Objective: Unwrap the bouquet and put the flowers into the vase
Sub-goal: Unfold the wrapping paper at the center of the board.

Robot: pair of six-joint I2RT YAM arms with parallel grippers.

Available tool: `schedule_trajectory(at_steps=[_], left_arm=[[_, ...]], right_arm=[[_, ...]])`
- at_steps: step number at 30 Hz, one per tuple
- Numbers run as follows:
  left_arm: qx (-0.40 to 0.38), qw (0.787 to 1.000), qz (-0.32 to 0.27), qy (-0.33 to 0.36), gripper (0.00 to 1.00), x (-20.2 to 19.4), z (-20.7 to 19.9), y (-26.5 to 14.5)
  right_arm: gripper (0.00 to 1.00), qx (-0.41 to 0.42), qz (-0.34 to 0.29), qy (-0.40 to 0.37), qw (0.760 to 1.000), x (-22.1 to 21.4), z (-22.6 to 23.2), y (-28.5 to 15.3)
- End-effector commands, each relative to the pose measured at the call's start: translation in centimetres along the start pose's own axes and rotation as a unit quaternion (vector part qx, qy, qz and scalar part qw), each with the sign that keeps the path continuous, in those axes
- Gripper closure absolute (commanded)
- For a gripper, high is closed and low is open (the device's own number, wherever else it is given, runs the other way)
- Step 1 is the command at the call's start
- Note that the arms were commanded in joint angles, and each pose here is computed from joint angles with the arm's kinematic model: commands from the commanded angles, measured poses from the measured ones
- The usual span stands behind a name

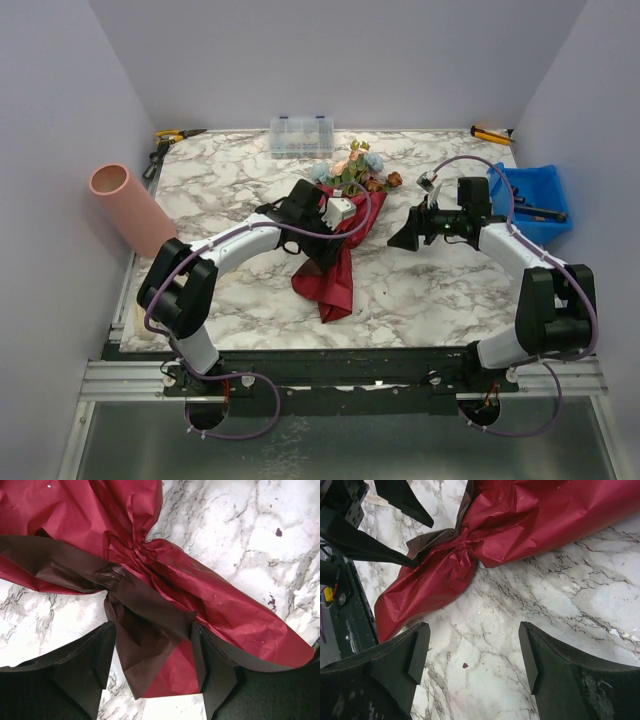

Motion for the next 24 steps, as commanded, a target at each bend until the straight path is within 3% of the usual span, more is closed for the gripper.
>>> schedule_trajectory(at_steps=[1, 6, 10, 19, 22, 24], left_arm=[[0.036, 0.999, -0.028, 0.011, 0.37, 2.3, 1.3, 0.5], [0.03, 0.998, -0.053, -0.019, 0.43, 3.2, 1.7, 0.0], [0.035, 0.996, -0.077, -0.04, 0.54, 3.1, 2.5, -0.5], [0.018, 0.994, -0.068, -0.082, 0.73, 1.6, 3.8, -0.6], [-0.013, 0.991, -0.075, -0.109, 0.73, 1.6, 3.8, -1.2], [-0.036, 0.988, -0.076, -0.127, 0.67, 1.5, 3.7, -1.6]], right_arm=[[0.19, 0.014, -0.014, -0.003, 1.0, 1.2, 0.1, 1.0], [0.19, 0.009, 0.004, 0.007, 1.0, -0.2, -0.1, 2.1], [0.19, -0.009, 0.009, 0.009, 1.0, -0.1, -0.4, 2.8], [0.19, -0.01, 0.033, 0.014, 0.999, -0.1, -1.1, 5.1], [0.2, -0.006, 0.029, -0.011, 1.0, 0.7, -0.4, 6.1], [0.21, 0.005, 0.019, -0.029, 0.999, 1.5, 0.3, 6.6]])
Point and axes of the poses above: each gripper's point midway between its finger pads, its own y axis out along the fingers, its own z axis along the line the jaws close on, x = y × z, the point moved 1 cm from there along -y, back along the fingers, and after that the axes turned 9 degrees about -y, right-handed, at the moved point
